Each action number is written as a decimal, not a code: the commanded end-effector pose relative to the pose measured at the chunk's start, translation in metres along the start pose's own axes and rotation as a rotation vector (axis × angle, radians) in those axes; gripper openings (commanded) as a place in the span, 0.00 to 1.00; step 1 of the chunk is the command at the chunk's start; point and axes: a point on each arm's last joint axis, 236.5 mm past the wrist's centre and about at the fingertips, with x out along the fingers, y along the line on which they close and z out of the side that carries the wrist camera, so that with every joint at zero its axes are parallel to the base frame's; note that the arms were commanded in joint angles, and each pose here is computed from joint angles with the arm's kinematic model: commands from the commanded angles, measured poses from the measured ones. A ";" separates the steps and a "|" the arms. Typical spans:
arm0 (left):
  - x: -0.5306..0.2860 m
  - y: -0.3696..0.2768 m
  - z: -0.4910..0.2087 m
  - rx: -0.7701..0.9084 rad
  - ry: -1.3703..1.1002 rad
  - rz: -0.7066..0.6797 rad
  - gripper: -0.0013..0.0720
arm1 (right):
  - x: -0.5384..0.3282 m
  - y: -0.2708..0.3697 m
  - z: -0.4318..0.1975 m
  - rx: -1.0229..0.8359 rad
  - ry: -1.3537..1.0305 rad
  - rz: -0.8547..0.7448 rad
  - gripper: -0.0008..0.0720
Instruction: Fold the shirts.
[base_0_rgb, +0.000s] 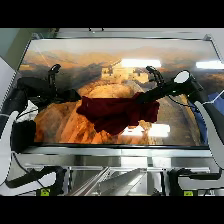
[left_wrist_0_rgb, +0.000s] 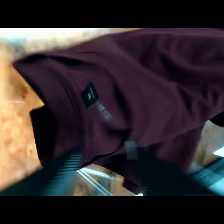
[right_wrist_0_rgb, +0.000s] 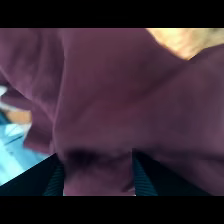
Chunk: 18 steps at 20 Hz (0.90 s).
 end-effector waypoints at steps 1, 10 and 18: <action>0.000 0.030 0.015 -0.051 0.039 -0.016 0.96 | -0.029 -0.033 0.011 0.082 -0.059 -0.068 0.64; 0.039 -0.012 -0.117 -0.148 0.239 -0.101 0.95 | -0.032 -0.020 -0.114 0.318 -0.016 0.007 0.64; 0.104 -0.072 -0.120 0.044 0.069 -0.064 0.95 | 0.075 0.008 -0.101 0.220 -0.127 -0.076 0.64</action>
